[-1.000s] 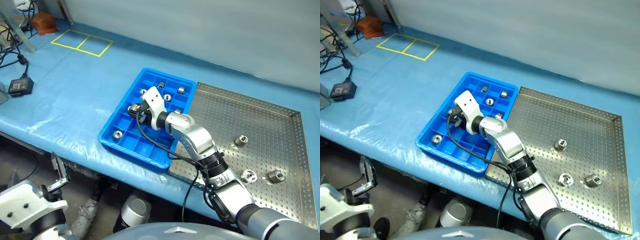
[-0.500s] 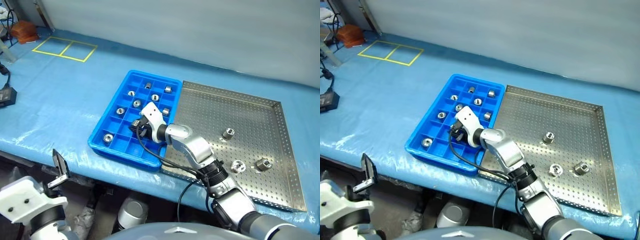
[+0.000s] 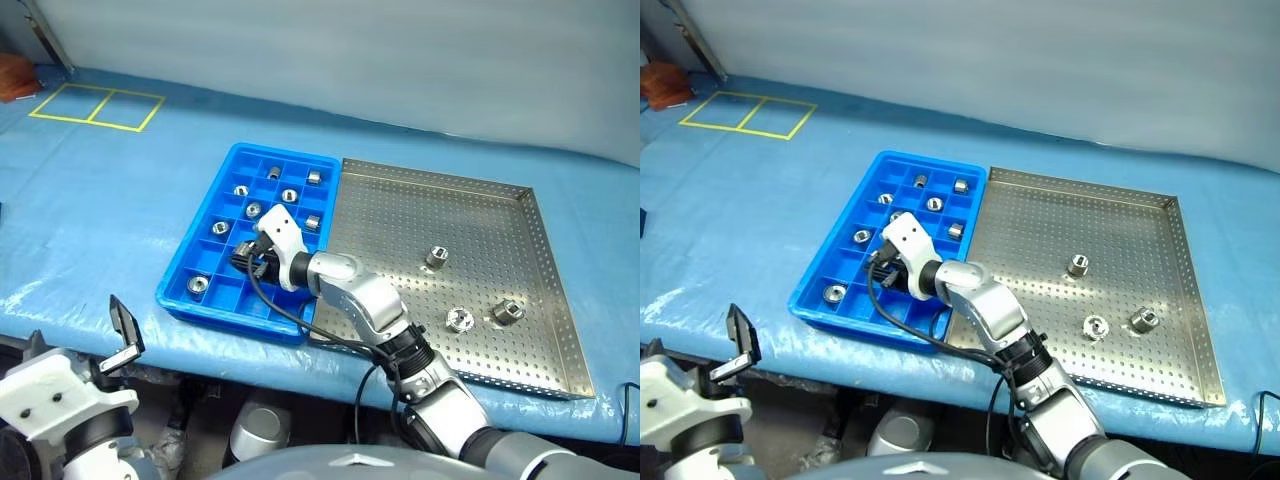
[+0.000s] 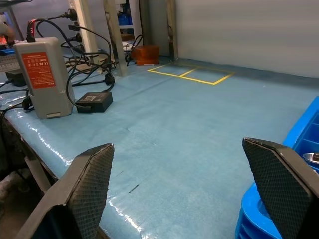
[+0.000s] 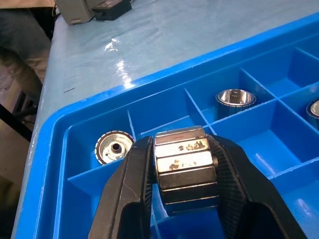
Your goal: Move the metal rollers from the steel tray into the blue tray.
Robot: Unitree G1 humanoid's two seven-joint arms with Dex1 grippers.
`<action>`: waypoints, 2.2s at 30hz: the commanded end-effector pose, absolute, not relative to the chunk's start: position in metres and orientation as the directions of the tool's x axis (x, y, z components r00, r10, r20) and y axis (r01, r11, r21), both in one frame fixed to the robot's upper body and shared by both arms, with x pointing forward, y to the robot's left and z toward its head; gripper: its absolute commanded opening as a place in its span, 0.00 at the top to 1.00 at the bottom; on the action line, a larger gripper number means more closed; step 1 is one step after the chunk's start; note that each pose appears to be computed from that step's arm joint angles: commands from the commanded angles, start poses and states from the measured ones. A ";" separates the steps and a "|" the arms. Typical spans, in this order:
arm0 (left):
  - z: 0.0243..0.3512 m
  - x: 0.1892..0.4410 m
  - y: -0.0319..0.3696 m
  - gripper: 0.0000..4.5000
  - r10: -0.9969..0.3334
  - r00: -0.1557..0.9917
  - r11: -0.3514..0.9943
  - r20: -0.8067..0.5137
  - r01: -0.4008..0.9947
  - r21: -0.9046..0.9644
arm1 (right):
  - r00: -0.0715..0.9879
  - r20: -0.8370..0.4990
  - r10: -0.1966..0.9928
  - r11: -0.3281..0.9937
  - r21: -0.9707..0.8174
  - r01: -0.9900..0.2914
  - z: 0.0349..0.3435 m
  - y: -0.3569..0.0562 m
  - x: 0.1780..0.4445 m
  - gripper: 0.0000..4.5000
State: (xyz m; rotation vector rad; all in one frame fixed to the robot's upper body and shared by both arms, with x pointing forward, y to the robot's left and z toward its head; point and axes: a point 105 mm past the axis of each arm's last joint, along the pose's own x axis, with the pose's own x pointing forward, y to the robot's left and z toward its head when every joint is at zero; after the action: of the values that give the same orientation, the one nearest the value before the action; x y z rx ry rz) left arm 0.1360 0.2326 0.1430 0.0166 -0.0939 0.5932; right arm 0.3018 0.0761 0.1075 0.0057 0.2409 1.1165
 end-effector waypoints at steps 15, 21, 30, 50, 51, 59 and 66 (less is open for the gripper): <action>0.155 0.132 0.229 0.00 0.573 0.809 0.818 0.135 -0.574 -0.033 | 0.327 -0.117 0.938 0.340 0.118 -0.933 0.119 0.117 0.288 0.71; 0.156 0.131 0.229 0.00 0.576 0.805 0.815 0.140 -0.578 -0.032 | 0.307 -0.106 0.946 0.319 0.119 -0.940 0.121 0.124 0.285 0.71; 0.157 0.129 0.229 0.00 0.588 0.797 0.807 0.142 -0.589 -0.037 | 0.286 -0.084 0.954 0.295 0.112 -0.949 0.127 0.133 0.284 0.71; 0.157 0.125 0.228 0.00 0.601 0.787 0.797 0.142 -0.602 -0.040 | 0.299 -0.049 0.953 0.303 0.105 -0.947 0.135 0.148 0.298 0.43; 0.156 0.126 0.228 0.00 0.597 0.790 0.801 0.139 -0.598 -0.040 | 0.305 -0.035 0.952 0.307 0.110 -0.945 0.138 0.147 0.299 0.36; 0.154 0.139 0.224 0.00 0.542 0.830 0.840 0.131 -0.541 -0.045 | 0.430 0.075 0.900 0.418 0.133 -0.899 0.173 0.116 0.323 0.01; 0.157 0.177 0.210 0.00 0.373 0.916 0.928 0.150 -0.370 -0.049 | 0.618 0.172 0.767 0.581 0.222 -0.783 0.212 0.037 0.352 0.01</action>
State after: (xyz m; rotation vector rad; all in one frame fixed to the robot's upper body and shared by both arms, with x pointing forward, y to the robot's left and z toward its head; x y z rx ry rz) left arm 0.1712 0.2145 0.1514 -0.0214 -0.1434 0.4340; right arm 0.3565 0.0480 0.1798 0.2404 0.0283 0.9022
